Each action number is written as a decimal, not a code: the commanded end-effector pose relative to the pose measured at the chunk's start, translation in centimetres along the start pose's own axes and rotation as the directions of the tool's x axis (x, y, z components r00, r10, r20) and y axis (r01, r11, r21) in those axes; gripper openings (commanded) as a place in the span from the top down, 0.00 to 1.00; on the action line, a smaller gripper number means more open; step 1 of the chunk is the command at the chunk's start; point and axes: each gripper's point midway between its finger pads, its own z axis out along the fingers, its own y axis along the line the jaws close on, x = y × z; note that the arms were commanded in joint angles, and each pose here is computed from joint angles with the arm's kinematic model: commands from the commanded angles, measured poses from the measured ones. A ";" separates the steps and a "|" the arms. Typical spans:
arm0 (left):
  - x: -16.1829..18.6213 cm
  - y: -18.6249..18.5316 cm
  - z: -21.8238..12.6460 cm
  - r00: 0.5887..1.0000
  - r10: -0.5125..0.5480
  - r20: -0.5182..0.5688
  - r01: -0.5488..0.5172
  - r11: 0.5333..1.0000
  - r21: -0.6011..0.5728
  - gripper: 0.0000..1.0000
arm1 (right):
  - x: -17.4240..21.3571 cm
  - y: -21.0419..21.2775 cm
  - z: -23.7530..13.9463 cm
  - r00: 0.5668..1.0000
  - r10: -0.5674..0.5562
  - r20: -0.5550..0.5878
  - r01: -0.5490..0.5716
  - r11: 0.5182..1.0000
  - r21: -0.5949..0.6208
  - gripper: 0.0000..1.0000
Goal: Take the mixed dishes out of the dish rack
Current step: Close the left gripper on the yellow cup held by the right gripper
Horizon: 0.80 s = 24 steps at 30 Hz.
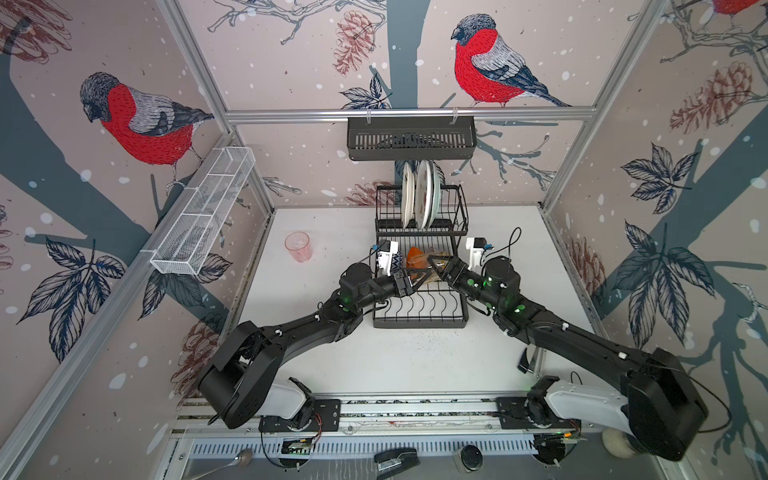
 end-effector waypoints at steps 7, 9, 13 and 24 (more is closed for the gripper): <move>-1.0 -2.7 0.1 0.998 0.042 0.041 -0.046 0.993 0.110 0.54 | -0.1 1.9 -0.3 0.998 0.059 -0.012 -0.060 0.992 -0.113 0.37; -1.0 -2.4 0.2 0.998 0.042 0.040 -0.045 0.994 0.099 0.58 | -0.1 1.9 -0.3 0.998 0.062 -0.010 -0.062 0.991 -0.114 0.37; -0.7 -1.9 0.4 0.999 0.045 0.031 -0.047 0.996 0.076 0.68 | -0.2 2.0 -0.4 0.998 0.068 -0.014 -0.069 0.990 -0.120 0.37; -0.5 -1.5 0.6 0.999 0.035 0.027 -0.037 0.998 0.059 0.90 | -0.1 2.0 -0.5 0.997 0.074 -0.019 -0.076 0.990 -0.122 0.36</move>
